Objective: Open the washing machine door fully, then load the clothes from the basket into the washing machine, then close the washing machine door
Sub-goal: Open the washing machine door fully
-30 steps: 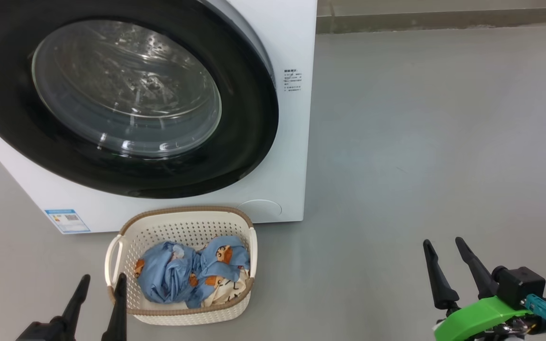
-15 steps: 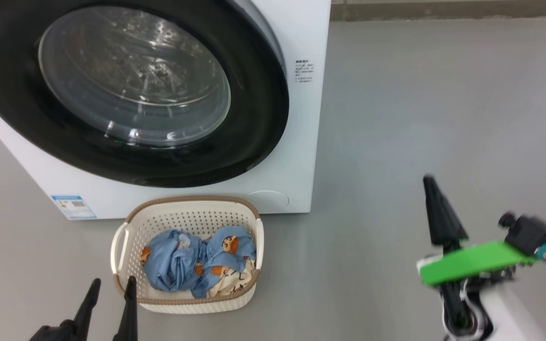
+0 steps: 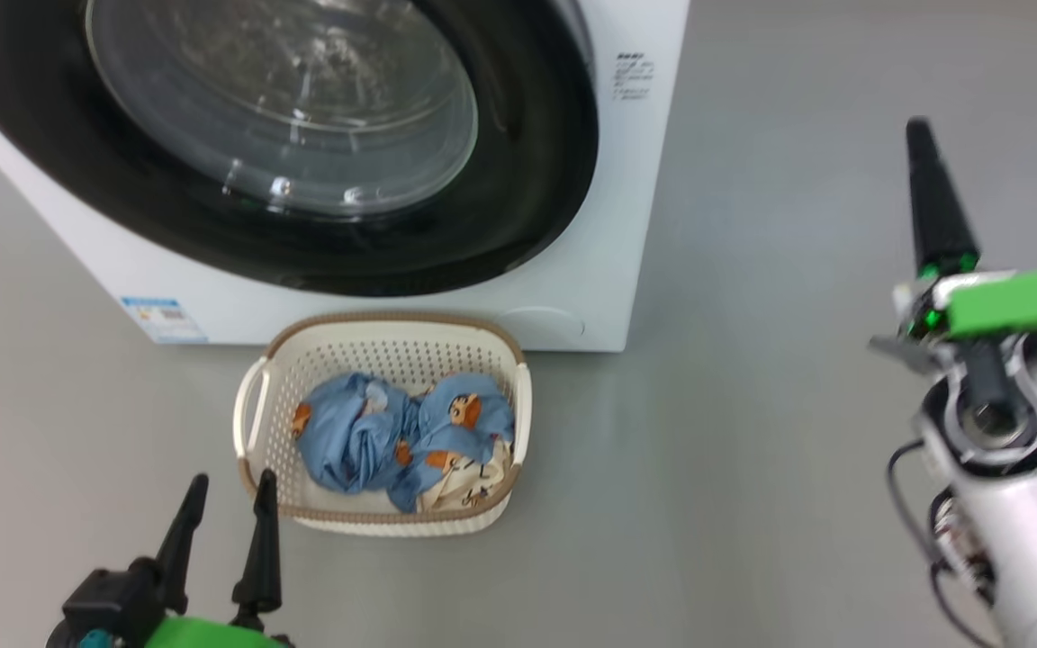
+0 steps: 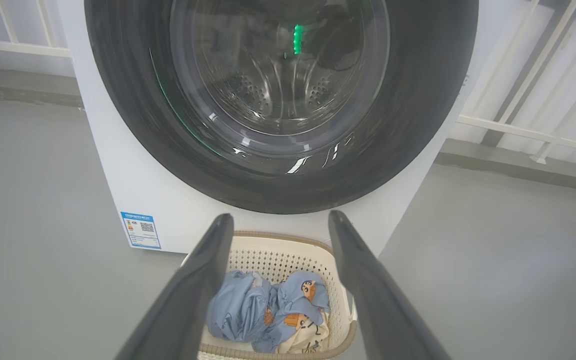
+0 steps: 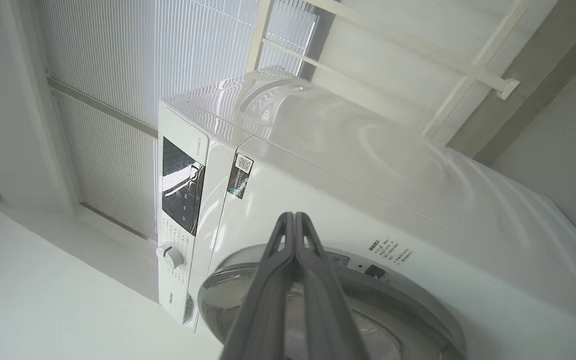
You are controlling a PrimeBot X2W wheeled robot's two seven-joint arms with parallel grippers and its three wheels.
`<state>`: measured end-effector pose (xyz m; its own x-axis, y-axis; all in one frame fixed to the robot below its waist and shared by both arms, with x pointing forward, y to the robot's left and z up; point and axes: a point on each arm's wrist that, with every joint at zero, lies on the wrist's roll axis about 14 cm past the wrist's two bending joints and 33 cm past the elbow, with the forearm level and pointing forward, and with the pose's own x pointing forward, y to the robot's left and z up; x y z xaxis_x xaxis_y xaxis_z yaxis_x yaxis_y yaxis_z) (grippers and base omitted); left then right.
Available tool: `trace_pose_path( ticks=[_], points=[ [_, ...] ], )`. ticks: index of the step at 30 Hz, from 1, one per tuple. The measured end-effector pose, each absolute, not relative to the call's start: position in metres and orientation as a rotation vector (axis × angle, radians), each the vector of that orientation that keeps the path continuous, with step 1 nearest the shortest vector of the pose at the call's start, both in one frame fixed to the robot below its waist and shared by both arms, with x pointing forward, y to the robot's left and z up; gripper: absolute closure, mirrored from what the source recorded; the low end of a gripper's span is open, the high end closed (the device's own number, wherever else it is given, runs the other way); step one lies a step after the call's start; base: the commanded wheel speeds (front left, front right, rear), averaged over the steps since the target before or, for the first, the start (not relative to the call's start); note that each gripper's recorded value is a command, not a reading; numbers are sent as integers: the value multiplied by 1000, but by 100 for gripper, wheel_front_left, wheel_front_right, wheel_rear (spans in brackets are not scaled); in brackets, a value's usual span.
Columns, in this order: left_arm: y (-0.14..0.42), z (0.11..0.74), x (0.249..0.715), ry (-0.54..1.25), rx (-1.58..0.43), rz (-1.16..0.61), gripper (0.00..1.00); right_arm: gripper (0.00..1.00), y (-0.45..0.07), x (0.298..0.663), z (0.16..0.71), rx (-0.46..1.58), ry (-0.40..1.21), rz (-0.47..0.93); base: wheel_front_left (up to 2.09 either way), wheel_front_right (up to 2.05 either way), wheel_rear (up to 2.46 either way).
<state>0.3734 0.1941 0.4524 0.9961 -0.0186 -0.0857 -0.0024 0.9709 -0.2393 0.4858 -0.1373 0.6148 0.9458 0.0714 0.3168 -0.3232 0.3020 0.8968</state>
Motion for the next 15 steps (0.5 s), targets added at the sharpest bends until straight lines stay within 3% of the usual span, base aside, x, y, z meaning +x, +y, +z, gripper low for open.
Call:
trace_pose_path(
  ticks=[4, 15],
  points=[
    [193, 451, 382, 89, -249, -8, 0, 100, -130, 510, 619, 1323, -134, 351, 0, 0, 0],
    [194, 444, 396, 108, -255, 3, 0, 100, -71, 557, 586, 1290, 268, 600, 0, 0, 0]
  ],
)
